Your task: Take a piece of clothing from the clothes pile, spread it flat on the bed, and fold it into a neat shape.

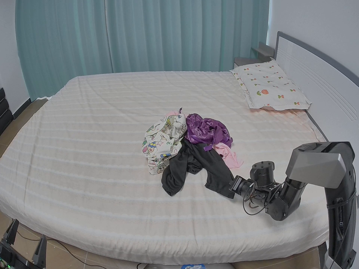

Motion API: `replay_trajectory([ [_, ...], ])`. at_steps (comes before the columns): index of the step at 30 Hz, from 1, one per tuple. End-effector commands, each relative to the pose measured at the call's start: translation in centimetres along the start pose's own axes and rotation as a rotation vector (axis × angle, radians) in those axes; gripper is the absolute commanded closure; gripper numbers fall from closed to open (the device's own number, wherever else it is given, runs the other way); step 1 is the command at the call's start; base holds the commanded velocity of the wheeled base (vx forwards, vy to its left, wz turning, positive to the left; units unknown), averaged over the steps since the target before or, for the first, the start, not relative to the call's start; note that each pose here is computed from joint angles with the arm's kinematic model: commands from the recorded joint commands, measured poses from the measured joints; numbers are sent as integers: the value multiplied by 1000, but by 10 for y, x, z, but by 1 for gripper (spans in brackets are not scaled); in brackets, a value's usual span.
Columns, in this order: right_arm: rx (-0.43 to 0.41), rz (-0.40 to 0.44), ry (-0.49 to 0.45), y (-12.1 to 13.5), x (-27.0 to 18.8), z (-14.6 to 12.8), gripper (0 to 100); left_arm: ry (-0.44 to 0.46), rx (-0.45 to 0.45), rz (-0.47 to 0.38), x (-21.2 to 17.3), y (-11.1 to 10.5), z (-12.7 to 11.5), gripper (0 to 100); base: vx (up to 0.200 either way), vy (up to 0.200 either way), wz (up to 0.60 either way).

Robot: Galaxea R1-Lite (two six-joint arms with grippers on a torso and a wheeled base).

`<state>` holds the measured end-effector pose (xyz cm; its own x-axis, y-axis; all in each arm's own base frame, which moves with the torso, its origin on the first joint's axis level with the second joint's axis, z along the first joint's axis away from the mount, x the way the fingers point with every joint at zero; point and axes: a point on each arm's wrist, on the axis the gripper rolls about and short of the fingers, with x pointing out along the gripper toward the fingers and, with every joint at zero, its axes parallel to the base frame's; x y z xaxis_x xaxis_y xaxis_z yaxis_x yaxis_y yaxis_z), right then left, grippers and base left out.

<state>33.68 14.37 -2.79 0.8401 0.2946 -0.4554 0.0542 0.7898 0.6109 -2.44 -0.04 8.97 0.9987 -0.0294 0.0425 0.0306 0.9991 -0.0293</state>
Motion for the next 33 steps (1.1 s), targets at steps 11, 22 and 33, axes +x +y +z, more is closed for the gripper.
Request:
replay_trajectory([
  [11, 179, 144, -26, -5, -50, -5, 100, 465, -177, -258, 137, -28, 52, 0, 0, 0, 0],
  [22, 189, 126, -19, -11, -51, -5, 100, 813, -444, -191, 296, -104, -51, 0, 0, 0, 0],
  [33, 188, 116, -25, -13, -49, -5, 100, 890, -477, -153, 361, -142, -113, 0, 0, 0, 0],
])
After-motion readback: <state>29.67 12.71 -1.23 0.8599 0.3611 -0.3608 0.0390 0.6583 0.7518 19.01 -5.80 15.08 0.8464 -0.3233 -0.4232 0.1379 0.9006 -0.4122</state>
